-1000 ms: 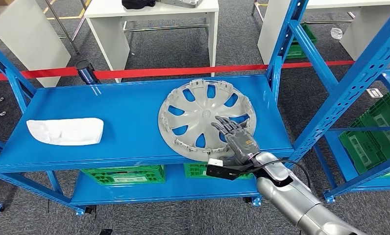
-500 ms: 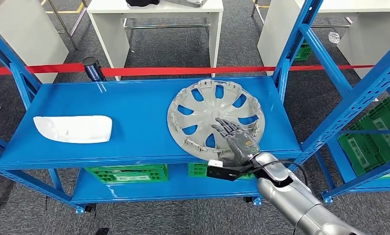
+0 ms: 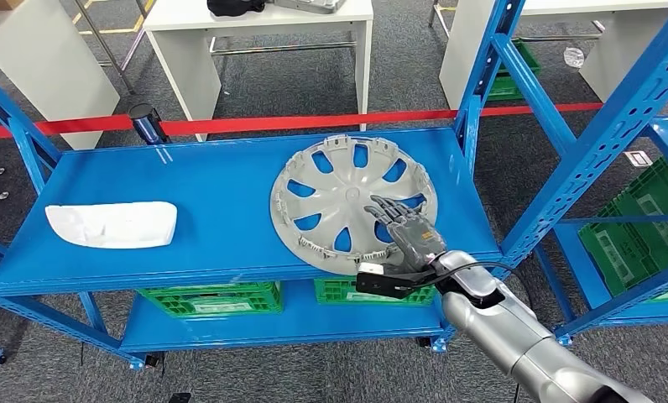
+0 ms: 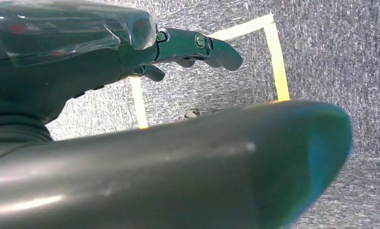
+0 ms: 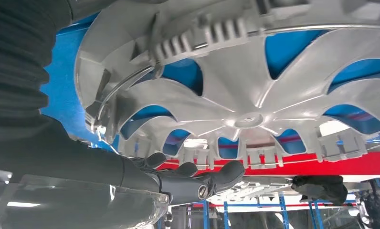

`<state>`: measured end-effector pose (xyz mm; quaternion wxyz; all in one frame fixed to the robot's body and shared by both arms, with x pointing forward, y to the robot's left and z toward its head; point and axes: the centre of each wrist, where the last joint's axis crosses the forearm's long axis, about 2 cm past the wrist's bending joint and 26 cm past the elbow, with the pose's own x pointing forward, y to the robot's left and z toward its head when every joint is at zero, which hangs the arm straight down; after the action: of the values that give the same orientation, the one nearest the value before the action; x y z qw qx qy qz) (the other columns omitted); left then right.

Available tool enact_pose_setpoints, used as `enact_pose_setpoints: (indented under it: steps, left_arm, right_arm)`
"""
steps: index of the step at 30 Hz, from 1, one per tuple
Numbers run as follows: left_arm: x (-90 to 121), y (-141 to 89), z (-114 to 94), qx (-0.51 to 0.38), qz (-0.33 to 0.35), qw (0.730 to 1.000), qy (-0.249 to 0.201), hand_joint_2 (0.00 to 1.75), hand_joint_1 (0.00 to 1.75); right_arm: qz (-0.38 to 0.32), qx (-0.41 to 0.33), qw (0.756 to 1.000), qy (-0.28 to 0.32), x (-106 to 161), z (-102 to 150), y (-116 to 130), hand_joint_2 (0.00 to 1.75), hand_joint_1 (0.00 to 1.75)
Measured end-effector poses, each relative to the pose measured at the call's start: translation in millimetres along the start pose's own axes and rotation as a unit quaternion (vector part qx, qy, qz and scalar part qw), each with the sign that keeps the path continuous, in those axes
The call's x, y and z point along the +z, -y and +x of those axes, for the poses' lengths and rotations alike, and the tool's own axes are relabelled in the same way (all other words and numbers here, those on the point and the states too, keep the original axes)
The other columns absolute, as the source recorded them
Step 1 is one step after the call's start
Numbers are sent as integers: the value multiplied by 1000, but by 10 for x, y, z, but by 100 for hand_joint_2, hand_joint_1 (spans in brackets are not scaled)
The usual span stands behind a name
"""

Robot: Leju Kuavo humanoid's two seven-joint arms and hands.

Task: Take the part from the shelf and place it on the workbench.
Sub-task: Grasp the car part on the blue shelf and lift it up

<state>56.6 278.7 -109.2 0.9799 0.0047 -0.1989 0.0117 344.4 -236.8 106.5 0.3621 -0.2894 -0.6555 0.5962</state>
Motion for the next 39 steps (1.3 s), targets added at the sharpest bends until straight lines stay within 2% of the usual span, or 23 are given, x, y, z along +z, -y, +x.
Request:
enact_pose_setpoints:
  steps: [26, 39]
  left_arm:
    - [-24, 2, 92, -6, -15, 1000, 8, 0, 0]
    - [-26, -48, 94, -7, -13, 1000, 8, 0, 0]
  right_arm:
    - [-53, -20, 998, -26, -65, -72, 167, 175, 0]
    - [-18, -51, 999, -3, -85, -52, 255, 175, 0]
